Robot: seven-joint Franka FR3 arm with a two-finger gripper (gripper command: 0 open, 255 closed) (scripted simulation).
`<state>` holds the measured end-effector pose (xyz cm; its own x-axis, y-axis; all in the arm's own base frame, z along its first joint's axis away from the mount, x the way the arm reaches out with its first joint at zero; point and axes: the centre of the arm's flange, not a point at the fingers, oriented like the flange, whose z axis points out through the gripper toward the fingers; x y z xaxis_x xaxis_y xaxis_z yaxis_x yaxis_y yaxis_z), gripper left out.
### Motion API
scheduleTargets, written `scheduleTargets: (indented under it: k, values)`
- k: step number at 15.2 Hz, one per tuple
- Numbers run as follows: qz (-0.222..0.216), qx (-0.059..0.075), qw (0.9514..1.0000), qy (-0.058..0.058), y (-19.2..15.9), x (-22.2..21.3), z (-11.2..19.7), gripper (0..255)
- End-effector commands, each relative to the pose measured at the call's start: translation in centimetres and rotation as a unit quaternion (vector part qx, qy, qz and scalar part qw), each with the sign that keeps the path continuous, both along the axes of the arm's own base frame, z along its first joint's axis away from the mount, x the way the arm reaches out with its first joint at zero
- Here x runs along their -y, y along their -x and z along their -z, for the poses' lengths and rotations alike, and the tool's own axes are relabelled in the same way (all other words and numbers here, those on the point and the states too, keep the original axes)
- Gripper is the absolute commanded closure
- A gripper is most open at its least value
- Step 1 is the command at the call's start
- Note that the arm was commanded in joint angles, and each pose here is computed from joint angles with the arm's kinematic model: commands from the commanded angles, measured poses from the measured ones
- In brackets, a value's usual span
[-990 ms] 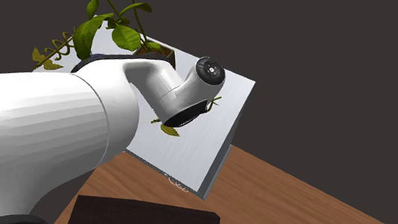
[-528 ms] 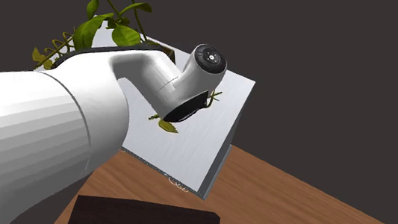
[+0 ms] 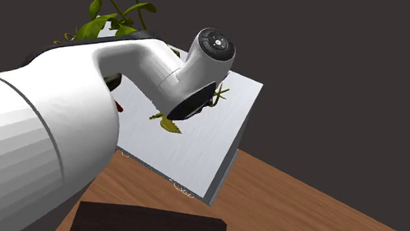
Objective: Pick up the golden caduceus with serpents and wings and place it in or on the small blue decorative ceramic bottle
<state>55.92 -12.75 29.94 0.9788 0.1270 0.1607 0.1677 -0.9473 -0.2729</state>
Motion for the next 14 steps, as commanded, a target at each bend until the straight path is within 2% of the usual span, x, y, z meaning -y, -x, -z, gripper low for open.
scheduleTargets:
  k: [1,14]
  values:
    - [0.000,0.000,1.0000,0.000,0.0,0.1,-1.1,255]
    - [0.000,0.000,1.0000,0.000,0.0,0.1,-8.0,255]
